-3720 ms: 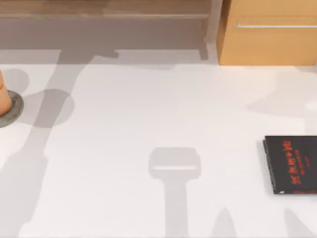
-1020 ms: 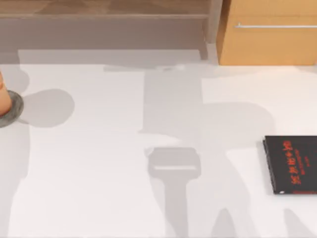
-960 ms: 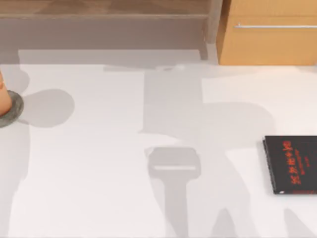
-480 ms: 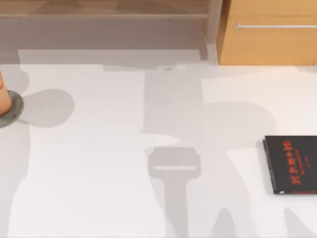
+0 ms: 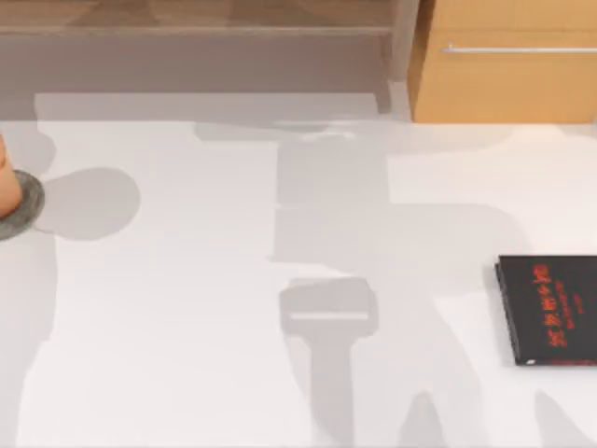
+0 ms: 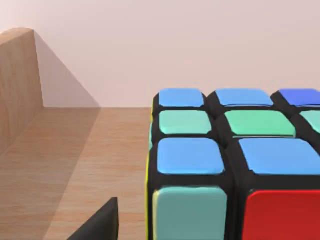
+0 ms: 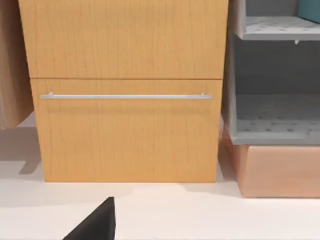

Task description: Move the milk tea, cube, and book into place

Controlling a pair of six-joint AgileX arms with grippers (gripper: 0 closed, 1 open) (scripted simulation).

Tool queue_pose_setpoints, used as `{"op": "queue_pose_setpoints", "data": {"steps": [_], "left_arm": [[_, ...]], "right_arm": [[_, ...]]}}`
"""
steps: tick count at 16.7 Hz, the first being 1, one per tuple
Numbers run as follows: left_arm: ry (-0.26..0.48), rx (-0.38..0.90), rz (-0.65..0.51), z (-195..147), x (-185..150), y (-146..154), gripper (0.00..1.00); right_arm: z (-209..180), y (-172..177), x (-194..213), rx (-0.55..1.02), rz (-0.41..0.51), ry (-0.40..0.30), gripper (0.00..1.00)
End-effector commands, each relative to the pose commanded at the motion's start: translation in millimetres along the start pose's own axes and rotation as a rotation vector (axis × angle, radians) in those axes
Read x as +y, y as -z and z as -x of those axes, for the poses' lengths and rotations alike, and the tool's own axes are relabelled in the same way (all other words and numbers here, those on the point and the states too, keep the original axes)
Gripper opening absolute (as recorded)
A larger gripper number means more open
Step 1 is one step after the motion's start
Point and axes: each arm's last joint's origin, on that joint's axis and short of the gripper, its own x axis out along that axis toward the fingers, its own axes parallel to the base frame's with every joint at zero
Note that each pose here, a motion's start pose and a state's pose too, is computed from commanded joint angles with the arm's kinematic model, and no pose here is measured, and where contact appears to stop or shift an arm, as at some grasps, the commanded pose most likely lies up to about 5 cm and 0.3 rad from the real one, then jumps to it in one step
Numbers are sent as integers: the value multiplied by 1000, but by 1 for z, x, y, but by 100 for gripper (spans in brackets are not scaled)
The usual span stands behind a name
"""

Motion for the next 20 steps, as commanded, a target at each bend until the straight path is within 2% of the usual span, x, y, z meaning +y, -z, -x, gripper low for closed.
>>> {"op": "queue_pose_setpoints", "data": {"steps": [4, 9, 12, 17, 20], "left_arm": [[-2, 11, 3, 19, 0, 3, 100], [3, 10, 3, 19, -2, 4, 100], [-13, 18, -4, 32, -6, 2, 100], [-61, 3, -13, 99, -31, -9, 100], [-48, 4, -3, 151, -55, -1, 100]], "right_arm": [[0, 0, 0, 0, 0, 0, 100], [0, 0, 0, 0, 0, 0, 100], [0, 0, 0, 0, 0, 0, 100], [0, 0, 0, 0, 0, 0, 100], [0, 0, 0, 0, 0, 0, 100]]}}
